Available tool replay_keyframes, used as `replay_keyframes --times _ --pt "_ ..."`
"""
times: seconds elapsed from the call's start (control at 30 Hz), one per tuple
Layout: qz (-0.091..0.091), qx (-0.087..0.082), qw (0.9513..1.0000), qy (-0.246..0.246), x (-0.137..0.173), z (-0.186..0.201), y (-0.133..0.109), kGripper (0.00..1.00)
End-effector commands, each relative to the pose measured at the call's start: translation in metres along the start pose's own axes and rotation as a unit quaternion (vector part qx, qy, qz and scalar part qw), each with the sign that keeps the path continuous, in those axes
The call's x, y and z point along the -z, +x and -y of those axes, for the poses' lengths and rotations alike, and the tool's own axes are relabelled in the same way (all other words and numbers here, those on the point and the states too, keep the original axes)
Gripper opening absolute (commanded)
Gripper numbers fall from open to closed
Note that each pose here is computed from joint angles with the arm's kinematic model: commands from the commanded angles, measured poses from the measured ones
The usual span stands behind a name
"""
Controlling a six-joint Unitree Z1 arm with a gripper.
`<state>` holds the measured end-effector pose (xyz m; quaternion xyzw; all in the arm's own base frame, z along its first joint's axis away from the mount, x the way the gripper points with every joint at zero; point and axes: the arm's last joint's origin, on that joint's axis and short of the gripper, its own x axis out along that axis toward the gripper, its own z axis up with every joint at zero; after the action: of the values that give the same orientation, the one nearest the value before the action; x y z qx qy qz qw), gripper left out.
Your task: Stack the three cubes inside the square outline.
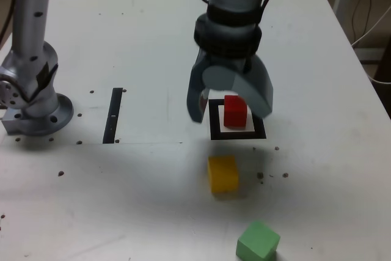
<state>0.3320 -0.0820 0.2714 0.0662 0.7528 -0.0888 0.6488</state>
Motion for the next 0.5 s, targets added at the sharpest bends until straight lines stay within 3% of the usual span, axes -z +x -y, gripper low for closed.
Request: replay_keyframes --times 0.0,0.47 --pt "0.0 0.001 1.0 0.004 -0.001 0.011 0.0 0.99" --pt "-0.018 0.016 0.9992 0.032 -0.015 0.068 0.02 0.99"
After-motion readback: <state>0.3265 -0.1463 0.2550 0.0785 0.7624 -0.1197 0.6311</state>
